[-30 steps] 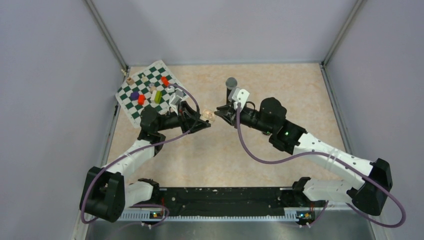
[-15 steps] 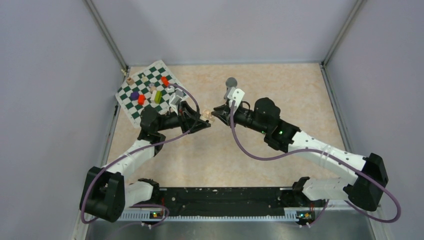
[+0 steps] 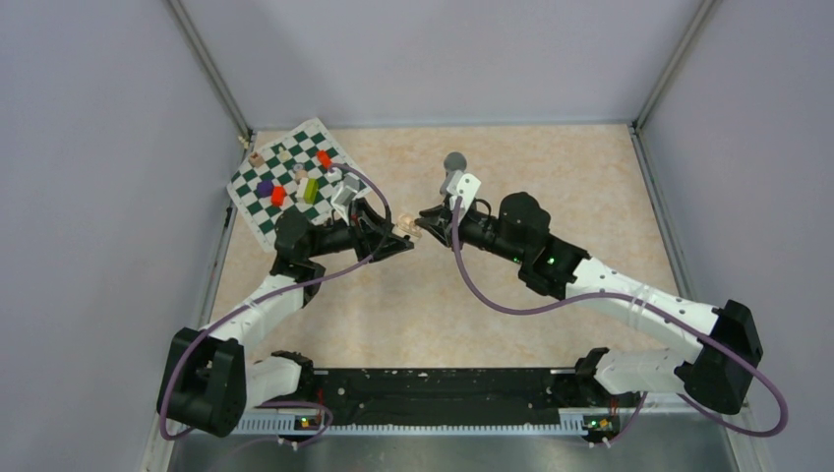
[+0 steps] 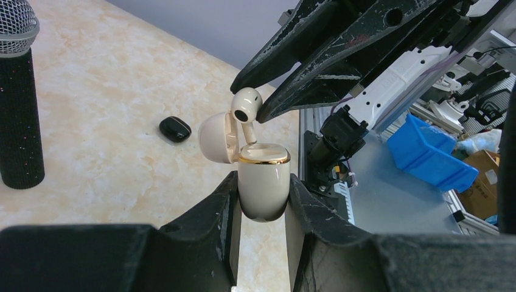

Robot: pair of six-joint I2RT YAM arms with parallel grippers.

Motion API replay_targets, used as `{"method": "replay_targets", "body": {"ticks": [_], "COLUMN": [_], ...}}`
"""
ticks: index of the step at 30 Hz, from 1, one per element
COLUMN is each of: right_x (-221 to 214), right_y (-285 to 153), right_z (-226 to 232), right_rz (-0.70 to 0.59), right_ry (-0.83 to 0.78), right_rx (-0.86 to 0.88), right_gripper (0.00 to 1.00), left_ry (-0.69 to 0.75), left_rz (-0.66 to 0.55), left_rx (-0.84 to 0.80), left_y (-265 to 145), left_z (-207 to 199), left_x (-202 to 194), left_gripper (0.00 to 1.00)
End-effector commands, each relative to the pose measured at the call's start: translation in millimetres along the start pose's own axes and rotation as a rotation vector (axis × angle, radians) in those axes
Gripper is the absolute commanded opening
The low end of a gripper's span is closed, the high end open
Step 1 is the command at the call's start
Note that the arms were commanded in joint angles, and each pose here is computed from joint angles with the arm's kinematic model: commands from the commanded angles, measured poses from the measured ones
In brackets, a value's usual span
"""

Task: Insert the wireless bluetooth earbuds into the charging case
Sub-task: Place the earbud in the charging case.

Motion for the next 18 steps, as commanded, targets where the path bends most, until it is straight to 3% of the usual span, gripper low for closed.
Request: {"method": "replay_targets", "body": {"ticks": [1, 18], "right_x": [21, 33], "right_y": [4, 2], "right_z": [4, 1], "right_rz": [-0.062, -0.070], "right_ry": [0.021, 0.039], "right_rx": [0.021, 0.019], "right_gripper": [0.00, 0.00], "left_ry": [0.088, 0.091], "left_rz": [-0.040, -0.040], "left_rx": [-0.032, -0.018], "left_y": [1, -2], "left_z": [-11, -6], "left_x": [14, 11], "left_gripper": [0.00, 0.00]}}
Point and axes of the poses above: each gripper's point midway between its finger pads, its own y axis out along the fingers, its own z axis along the line the jaws close on, x = y × z, the point moved 6 cm from there along -y, back along the fingers, and after that the axes turned 13 degrees about -y, right-handed, at the moved point
